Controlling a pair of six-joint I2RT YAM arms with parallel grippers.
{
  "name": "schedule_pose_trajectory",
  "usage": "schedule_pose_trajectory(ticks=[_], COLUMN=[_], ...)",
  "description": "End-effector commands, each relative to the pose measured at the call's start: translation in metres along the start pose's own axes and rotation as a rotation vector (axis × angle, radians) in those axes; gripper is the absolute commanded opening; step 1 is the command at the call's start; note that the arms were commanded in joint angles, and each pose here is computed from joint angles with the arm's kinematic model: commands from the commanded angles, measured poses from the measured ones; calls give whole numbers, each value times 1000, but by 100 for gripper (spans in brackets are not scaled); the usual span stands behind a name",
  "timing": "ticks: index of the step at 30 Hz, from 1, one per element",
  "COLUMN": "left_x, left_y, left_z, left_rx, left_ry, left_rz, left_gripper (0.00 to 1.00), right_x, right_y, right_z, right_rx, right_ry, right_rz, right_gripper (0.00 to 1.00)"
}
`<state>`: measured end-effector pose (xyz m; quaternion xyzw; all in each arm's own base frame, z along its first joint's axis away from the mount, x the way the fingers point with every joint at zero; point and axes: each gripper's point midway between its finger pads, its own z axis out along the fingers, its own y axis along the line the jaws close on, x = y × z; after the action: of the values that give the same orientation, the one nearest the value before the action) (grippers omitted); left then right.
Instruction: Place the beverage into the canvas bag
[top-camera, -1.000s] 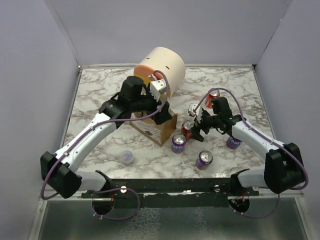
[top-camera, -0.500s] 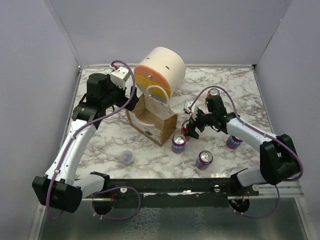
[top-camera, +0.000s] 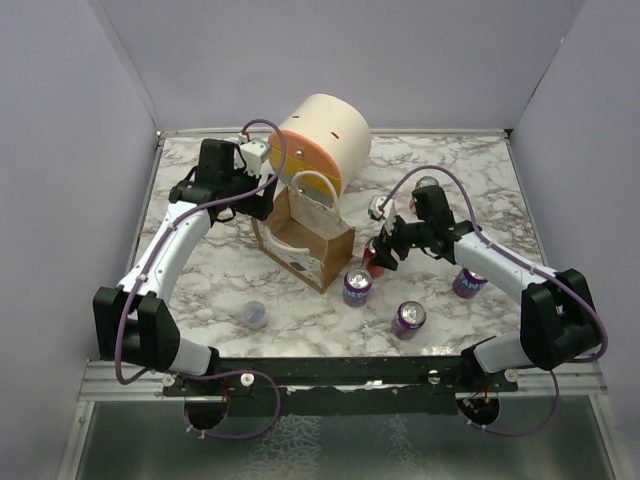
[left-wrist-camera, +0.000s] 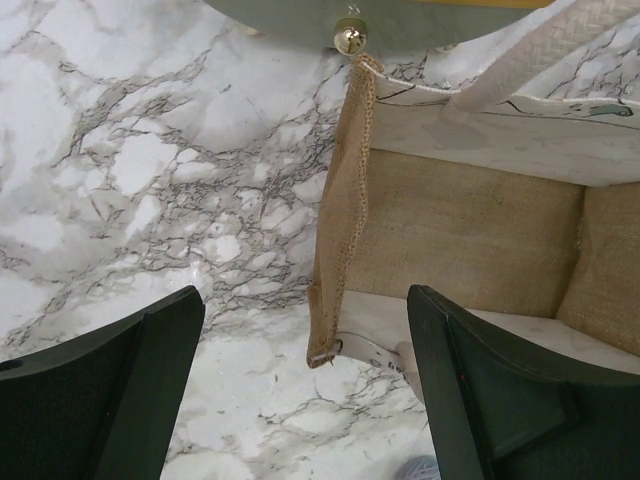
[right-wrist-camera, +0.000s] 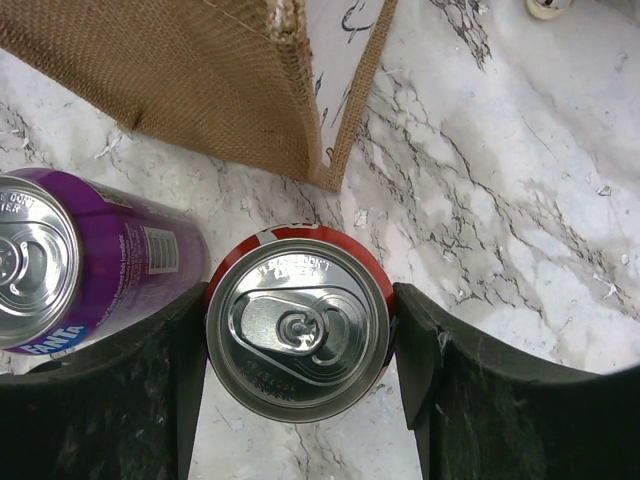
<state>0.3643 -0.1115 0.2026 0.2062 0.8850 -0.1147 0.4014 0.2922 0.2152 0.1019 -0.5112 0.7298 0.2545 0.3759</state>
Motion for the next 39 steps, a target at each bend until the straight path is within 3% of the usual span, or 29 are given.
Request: schedule_pose_trajectory(ticks=[1, 6, 14, 19, 27, 39], left_x=[-3, 1, 5, 5, 21, 50], left_y=[-11, -12, -16, -33, -50, -76], left_z=[4, 15, 24, 18, 10, -8], left_rx=[88, 115, 147, 220, 290, 387], left_ry=[40, 65, 67, 36, 46, 85], left_rz=[28, 19, 23, -25, -61, -166], left_gripper=[83, 74, 50, 35, 21, 17], right_x=[-60, -102, -180, -213, -227, -243], right_y=[-12, -23, 0, 13, 33, 58], right_z=[-23, -51, -87, -90, -73, -30], right_rx=[65, 136, 43, -17, -136, -242], right_ry=[-127, -177, -315, -369, -383, -365], right_rz=[-70, -108, -166, -211, -236, -294], right_gripper=[32, 17, 1, 1, 1, 1])
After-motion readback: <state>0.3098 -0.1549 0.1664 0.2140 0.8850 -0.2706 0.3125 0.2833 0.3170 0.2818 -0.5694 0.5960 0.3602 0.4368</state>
